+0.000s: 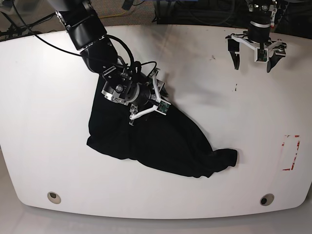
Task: Fold the T-shirt properly
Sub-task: 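Lower the right gripper onto the black T-shirt and pinch its fabric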
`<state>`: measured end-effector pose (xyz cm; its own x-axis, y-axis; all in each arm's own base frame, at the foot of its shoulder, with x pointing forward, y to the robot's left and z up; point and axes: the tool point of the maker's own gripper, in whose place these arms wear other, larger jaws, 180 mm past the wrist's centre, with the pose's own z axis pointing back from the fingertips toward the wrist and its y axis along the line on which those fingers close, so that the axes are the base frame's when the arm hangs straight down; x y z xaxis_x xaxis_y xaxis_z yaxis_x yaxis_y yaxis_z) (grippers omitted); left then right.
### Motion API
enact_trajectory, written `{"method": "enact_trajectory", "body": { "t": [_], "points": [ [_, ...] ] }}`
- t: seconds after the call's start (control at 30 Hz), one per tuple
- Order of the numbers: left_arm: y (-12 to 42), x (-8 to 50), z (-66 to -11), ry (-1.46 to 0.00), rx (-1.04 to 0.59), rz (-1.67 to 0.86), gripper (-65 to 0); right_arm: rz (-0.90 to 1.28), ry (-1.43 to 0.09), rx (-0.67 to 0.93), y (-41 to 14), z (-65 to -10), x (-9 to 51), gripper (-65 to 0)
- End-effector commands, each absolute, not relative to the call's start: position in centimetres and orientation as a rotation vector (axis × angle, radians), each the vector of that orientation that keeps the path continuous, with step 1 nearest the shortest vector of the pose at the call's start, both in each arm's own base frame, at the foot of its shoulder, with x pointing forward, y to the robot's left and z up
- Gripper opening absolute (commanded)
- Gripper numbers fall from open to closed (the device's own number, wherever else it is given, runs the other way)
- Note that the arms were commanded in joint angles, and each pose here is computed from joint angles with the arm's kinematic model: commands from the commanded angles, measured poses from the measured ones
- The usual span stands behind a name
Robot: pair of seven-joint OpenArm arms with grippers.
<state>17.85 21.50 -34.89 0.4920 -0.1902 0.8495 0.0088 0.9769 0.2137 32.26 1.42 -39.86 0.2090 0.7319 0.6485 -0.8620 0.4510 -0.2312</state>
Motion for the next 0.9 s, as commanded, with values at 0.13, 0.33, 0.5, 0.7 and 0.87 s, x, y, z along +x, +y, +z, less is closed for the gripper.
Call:
{"method": "enact_trajectory", "body": {
  "t": [0.13,0.33,0.5,0.7,0.87],
  "points": [
    [21.6,18.1,-34.0,-1.085,0.2,-0.127,-5.8,1.114,-0.838,0.203,1.9,-38.2,33.5,-32.3],
    [21.6,18.1,-34.0,-1.085,0.2,-0.127,-5.8,1.075,-0.852,0.194,1.2,-37.8,34.3,-37.9],
    [21.6,18.0,-34.0,-1.082,0.2,-0.127,-5.8,1.009,-0.852,0.173,-0.6,-37.9,35.5,-39.5],
    [21.6,18.0,-34.0,-1.082,0.2,-0.127,-5.8,0.991,-0.854,0.195,-0.9,-38.7,35.6,-39.5],
    [21.6,18.0,-34.0,-1.082,0.2,-0.127,-5.8,0.989,-0.843,0.2,-0.9,-39.1,35.2,-39.5]
  ]
}}
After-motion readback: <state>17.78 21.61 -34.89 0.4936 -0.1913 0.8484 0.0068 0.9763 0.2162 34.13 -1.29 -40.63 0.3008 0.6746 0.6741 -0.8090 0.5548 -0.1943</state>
